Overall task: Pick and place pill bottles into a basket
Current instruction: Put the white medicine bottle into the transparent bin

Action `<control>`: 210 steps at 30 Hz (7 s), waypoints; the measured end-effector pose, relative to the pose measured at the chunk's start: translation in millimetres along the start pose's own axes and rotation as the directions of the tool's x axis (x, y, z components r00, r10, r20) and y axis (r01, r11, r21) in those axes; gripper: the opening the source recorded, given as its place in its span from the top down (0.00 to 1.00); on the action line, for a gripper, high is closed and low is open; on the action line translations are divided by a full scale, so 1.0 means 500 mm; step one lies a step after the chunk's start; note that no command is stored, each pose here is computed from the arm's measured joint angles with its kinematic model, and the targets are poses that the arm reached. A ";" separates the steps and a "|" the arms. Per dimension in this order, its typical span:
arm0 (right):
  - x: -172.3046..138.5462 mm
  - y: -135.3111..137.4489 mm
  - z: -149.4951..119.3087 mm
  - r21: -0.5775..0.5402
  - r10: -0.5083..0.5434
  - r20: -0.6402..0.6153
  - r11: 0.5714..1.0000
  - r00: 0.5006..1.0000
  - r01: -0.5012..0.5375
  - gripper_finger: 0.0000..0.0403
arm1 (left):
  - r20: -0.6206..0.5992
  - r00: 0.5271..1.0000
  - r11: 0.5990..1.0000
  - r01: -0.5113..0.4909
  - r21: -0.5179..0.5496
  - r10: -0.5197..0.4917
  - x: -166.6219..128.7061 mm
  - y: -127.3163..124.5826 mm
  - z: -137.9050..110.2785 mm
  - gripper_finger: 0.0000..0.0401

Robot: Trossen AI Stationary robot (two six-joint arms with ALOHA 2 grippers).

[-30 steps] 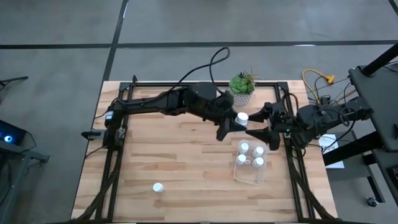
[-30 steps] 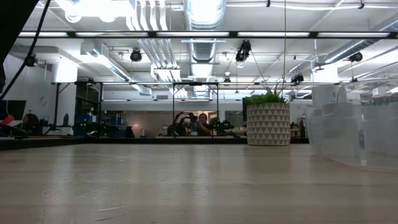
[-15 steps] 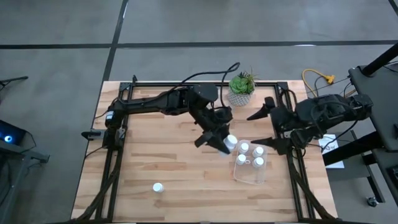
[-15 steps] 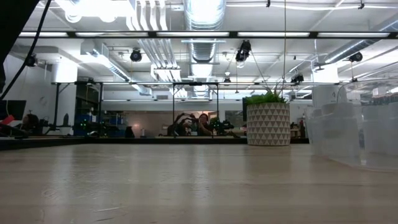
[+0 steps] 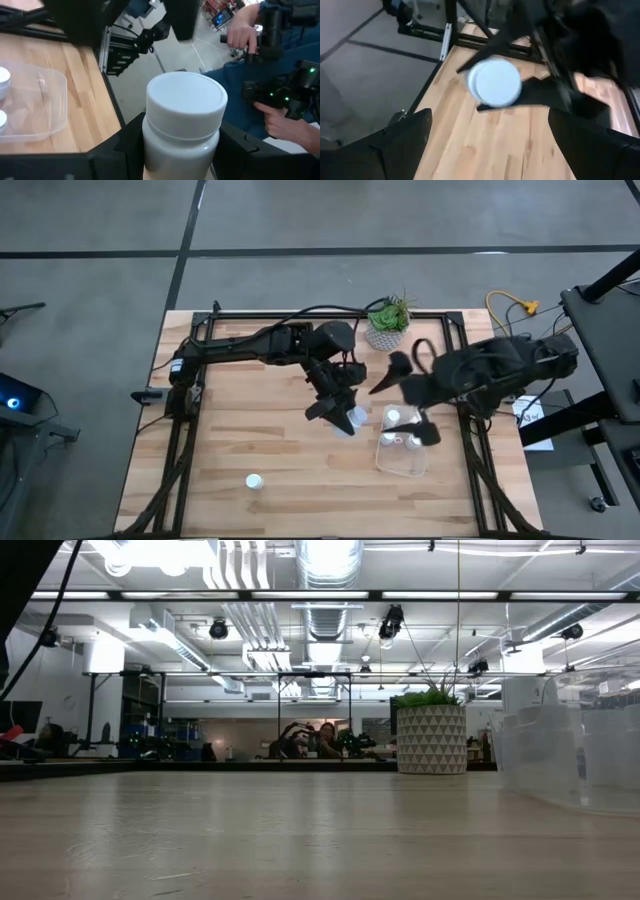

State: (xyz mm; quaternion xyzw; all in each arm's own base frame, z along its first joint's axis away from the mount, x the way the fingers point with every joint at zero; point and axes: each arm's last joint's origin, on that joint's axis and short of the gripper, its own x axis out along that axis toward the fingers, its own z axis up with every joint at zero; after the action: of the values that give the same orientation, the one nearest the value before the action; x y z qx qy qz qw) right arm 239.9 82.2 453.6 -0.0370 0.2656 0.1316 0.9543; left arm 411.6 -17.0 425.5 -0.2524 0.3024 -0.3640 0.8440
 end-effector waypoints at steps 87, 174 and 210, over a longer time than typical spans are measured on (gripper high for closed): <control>0.122 0.020 0.045 -0.121 0.164 -0.010 0.979 0.986 -0.164 0.31 | -0.114 0.975 0.981 0.192 -0.025 -0.193 0.042 -0.011 -0.029 0.59; 0.071 0.039 -0.004 0.012 0.031 -0.302 1.000 0.953 -0.028 0.65 | 0.055 0.989 0.991 -0.134 0.004 0.134 -0.098 0.054 -0.003 0.21; 0.142 0.167 -0.305 0.238 -0.110 -0.687 0.900 0.718 0.366 0.65 | 0.825 0.381 0.747 -0.660 -0.074 0.418 -0.284 -0.081 -0.299 0.22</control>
State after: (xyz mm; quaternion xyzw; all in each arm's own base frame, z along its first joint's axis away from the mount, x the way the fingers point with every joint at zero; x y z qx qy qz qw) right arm 199.9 157.7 286.4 0.0587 0.5964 -0.0665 0.7977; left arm 210.8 36.5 394.9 -0.1568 -0.0970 0.0514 0.9815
